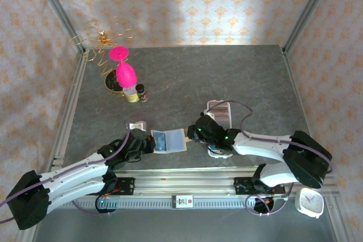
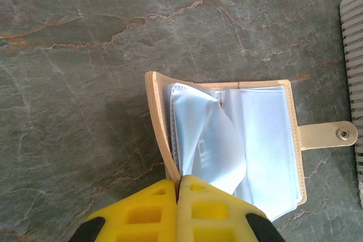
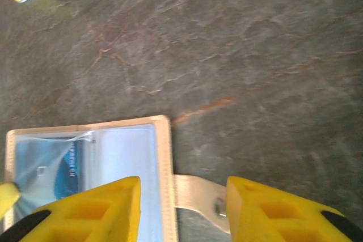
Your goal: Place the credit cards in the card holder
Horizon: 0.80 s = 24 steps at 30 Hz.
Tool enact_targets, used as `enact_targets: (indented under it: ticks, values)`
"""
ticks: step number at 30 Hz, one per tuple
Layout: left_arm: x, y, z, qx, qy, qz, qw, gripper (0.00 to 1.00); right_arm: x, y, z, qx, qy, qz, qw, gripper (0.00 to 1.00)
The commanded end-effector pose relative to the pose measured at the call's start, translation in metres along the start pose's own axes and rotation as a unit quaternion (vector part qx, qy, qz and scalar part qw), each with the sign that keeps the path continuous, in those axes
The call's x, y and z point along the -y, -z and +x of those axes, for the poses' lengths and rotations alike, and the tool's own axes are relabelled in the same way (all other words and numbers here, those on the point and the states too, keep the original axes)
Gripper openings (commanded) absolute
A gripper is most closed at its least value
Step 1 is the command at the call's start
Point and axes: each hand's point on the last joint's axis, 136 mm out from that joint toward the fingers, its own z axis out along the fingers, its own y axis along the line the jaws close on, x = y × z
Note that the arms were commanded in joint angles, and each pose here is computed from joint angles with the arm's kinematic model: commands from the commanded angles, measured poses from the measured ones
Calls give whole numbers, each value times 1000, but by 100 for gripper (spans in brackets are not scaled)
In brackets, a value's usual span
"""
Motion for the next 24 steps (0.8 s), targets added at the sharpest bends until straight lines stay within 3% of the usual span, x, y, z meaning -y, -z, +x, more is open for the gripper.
enact_targets:
  ticks: [1,7,24]
  values:
    - [-4,7,-6,3,-21,-25,999,0,16,4,0,3,-17,13,1000,44]
    - [-1,11,-10,7,-23,-27,999,0,11,-3,11,-27,-23,-4,999,42]
    - [2,14,-13,12,-17,-20,1000,0,3,-13,24,-62,-27,-20,997,18]
